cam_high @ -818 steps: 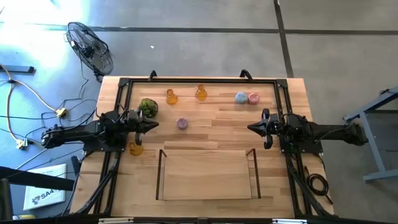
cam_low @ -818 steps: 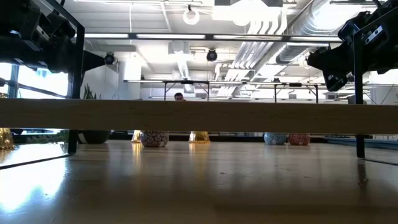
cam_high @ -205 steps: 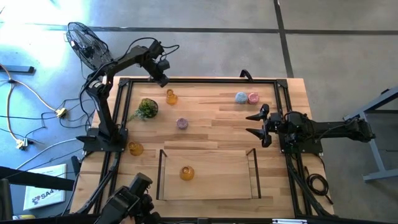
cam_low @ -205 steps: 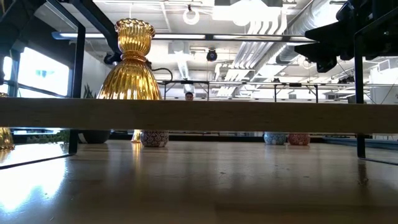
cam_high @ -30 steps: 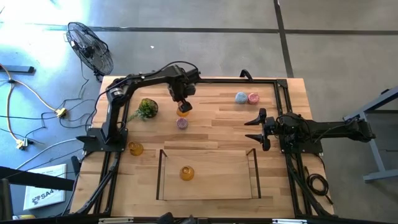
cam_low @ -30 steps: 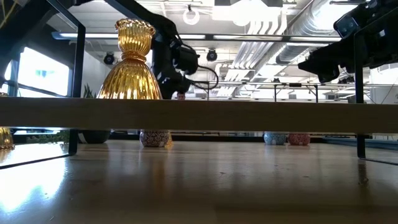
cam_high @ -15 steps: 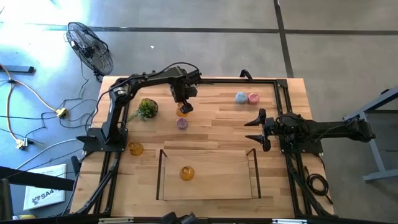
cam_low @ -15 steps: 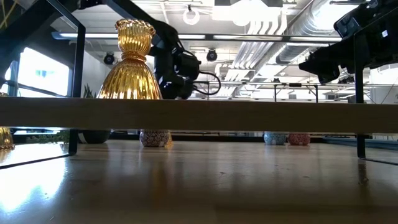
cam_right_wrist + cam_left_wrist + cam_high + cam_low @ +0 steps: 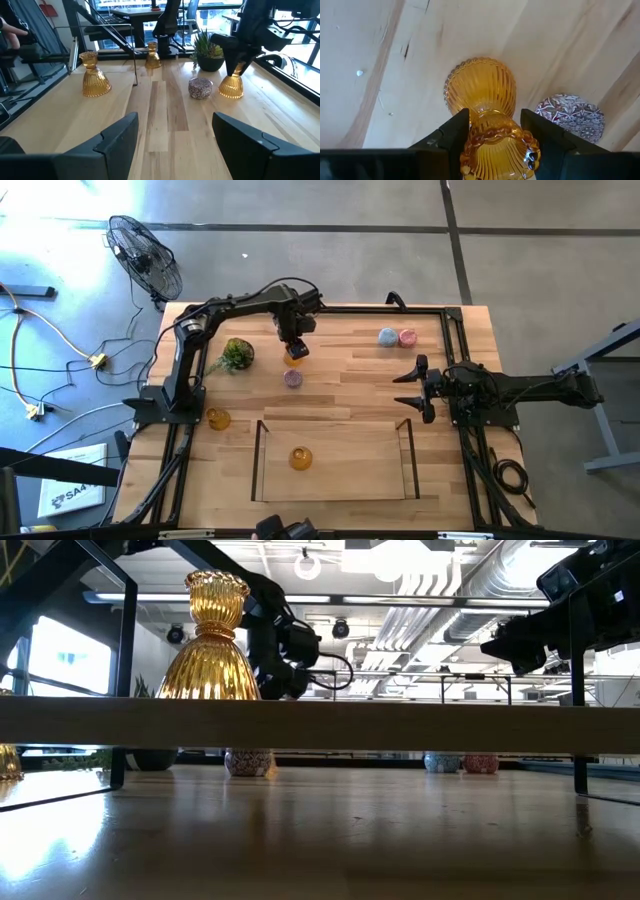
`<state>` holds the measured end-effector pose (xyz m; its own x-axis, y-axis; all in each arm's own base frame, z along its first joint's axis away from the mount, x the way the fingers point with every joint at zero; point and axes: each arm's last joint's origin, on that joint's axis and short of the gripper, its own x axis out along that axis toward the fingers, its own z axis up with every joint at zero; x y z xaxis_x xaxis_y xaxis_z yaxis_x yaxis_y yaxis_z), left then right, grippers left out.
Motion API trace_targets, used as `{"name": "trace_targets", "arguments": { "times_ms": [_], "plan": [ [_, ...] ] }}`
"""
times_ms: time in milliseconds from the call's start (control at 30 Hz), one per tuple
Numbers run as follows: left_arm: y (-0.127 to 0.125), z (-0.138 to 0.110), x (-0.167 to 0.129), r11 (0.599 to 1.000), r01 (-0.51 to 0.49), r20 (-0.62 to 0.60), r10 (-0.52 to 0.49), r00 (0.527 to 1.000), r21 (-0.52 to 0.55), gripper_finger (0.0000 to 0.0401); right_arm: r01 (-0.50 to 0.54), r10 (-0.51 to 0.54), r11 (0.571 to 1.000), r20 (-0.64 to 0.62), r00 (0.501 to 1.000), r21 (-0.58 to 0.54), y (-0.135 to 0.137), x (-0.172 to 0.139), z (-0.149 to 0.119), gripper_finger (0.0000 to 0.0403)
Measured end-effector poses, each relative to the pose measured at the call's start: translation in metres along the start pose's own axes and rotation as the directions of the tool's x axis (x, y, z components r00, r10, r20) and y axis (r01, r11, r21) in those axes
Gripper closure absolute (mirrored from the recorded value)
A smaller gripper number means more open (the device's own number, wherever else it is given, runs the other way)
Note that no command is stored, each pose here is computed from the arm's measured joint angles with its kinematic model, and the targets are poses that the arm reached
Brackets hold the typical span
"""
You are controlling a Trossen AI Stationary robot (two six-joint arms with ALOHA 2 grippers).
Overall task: Pick & Place candle stick holders
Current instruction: Put the top gold glass candle holder on the shelf
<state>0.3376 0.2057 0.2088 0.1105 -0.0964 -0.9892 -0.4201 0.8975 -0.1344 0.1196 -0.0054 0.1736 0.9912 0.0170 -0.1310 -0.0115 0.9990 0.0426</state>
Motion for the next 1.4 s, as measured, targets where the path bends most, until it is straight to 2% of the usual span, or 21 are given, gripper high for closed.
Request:
{"name": "trace_targets", "arguments": {
  "times_ms": [267, 433, 533, 667, 767, 867, 967, 1233, 1300, 1400],
  "plan": [
    [-0.002, 0.003, -0.010, 0.999, 0.032, 0.003, -0.032, 0.999, 0.014, 0.0245, 0.000, 0.000, 1.000, 0.000, 1.000, -0.011, 0.000, 0.000, 0.000, 0.0153],
    [-0.008, 0.010, -0.045, 0.996, 0.084, 0.051, -0.086, 0.995, 0.034, 0.0245, 0.000, 0.000, 1.000, 0.000, 1.000, -0.012, 0.000, 0.000, 0.000, 0.0153],
    [-0.013, 0.017, -0.068, 0.984, 0.150, 0.132, -0.162, 0.978, 0.097, 0.0245, 0.000, 0.000, 1.000, 0.000, 1.000, -0.015, 0.000, 0.000, 0.000, 0.0153],
    [-0.020, 0.023, -0.096, 0.928, 0.323, 0.234, -0.360, 0.903, 0.183, 0.0244, -0.001, 0.001, 0.999, 0.001, 1.000, -0.039, 0.000, 0.000, 0.000, 0.0153],
    [-0.032, 0.028, -0.109, 0.844, 0.444, 0.276, -0.523, 0.806, 0.302, 0.0243, -0.004, 0.004, 0.998, 0.000, 1.000, -0.055, 0.000, 0.000, 0.000, 0.0153],
    [-0.049, 0.032, -0.112, 0.774, 0.502, 0.274, -0.616, 0.739, 0.385, 0.0243, -0.008, 0.007, 0.998, -0.007, 1.000, -0.065, 0.000, 0.000, -0.001, 0.0153],
    [-0.069, 0.033, -0.110, 0.733, 0.518, 0.246, -0.654, 0.716, 0.442, 0.0242, -0.008, 0.007, 0.997, -0.010, 1.000, -0.074, 0.000, 0.000, -0.001, 0.0153],
    [-0.142, 0.026, -0.101, 0.653, 0.525, 0.127, -0.683, 0.719, 0.546, 0.0241, -0.042, 0.041, 0.996, -0.021, 0.999, -0.079, 0.001, 0.000, -0.002, 0.0153],
    [-0.161, 0.020, -0.097, 0.658, 0.512, 0.094, -0.659, 0.746, 0.552, 0.0241, -0.042, 0.040, 0.996, -0.021, 0.999, -0.075, 0.001, 0.000, -0.002, 0.0153],
    [-0.185, 0.010, -0.091, 0.695, 0.455, 0.059, -0.579, 0.813, 0.556, 0.0241, -0.042, 0.041, 0.996, -0.016, 0.999, -0.075, 0.001, 0.000, -0.002, 0.0153]
  ]
}}
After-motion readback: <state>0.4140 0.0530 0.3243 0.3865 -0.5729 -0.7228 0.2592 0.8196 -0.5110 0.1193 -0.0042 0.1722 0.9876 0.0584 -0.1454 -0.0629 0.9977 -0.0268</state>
